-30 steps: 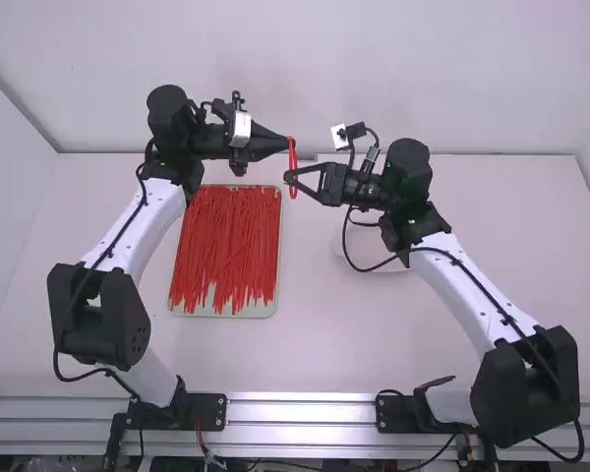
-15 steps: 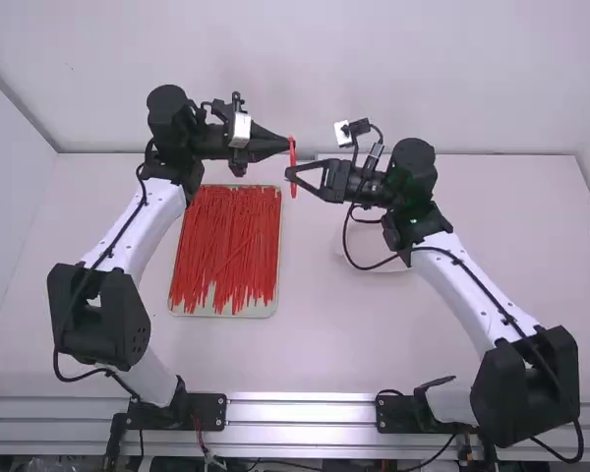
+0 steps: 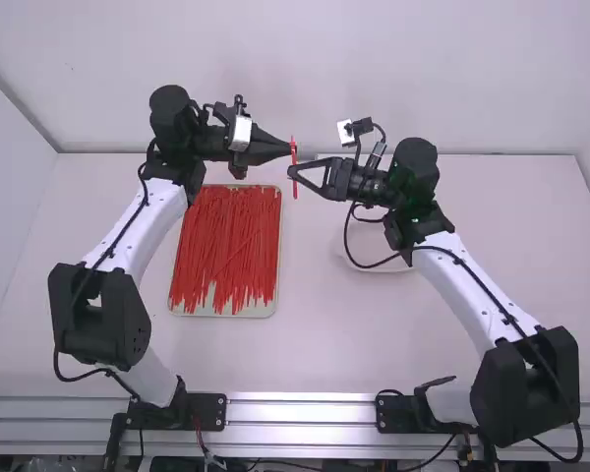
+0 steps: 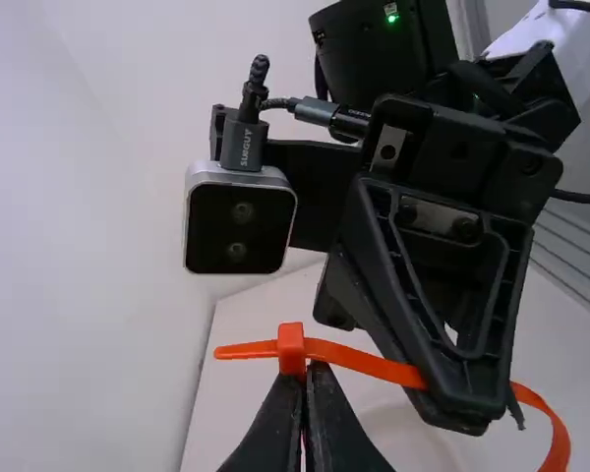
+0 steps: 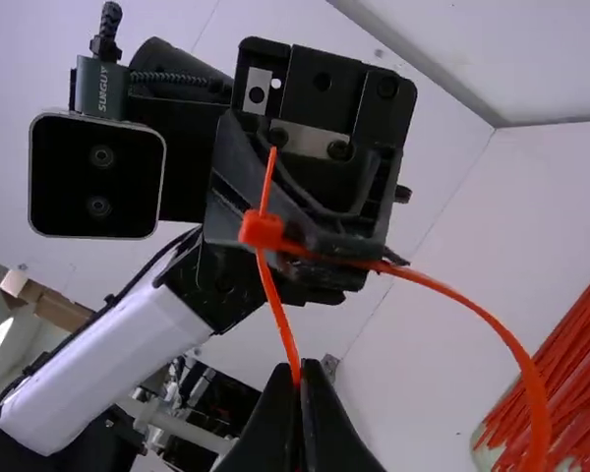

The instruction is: Fasten the cable tie

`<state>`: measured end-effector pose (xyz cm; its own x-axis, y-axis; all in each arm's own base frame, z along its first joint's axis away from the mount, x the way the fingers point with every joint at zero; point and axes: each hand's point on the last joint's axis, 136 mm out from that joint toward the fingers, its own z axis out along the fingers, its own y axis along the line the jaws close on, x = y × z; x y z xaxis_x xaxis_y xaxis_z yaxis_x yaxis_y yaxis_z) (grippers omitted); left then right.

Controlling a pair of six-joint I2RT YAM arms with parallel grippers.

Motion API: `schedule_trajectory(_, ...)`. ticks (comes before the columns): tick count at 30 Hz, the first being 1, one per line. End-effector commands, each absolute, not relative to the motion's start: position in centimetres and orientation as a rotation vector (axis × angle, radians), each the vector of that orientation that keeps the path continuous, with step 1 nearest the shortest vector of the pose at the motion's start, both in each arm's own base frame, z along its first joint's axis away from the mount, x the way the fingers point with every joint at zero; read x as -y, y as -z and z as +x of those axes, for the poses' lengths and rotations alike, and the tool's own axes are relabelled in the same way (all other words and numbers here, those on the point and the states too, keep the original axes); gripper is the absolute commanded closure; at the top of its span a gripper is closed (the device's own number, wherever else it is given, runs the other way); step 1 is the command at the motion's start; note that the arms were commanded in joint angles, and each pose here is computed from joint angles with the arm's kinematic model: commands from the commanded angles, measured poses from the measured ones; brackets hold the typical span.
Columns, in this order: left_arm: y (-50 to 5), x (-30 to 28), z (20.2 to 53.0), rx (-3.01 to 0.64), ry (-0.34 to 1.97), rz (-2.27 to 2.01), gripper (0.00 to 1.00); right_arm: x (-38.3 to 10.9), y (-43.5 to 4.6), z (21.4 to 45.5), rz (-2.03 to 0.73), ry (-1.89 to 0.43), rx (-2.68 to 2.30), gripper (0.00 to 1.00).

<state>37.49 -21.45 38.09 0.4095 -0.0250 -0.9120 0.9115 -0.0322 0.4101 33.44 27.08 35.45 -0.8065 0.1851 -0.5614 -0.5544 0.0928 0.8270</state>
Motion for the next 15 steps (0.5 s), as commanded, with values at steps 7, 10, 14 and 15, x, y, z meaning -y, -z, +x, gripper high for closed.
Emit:
schedule_trajectory(7, -37.0, 22.5, 35.5, -0.803, 0.999, 1.456, 0.98, -25.8, -35.9, 35.3, -0.242, -1.742, -1.811, 1.00)
schedule_trajectory(10, -37.0, 22.5, 35.5, -0.805, 1.001, 1.455, 0.98, -25.7, -36.1, 35.4, -0.241, -1.733, -1.797, 1.00)
schedule_trajectory(14, -36.9, 22.5, 35.5, -0.813, 1.009, 1.452, 0.98, -25.2, -36.1, 36.1, -0.209, -1.712, -1.791, 1.00)
schedule_trajectory(15, -36.9, 22.5, 35.5, -0.813, 1.009, 1.452, 0.98, -25.0, -36.1, 36.2, -0.206, -1.709, -1.789, 1.00)
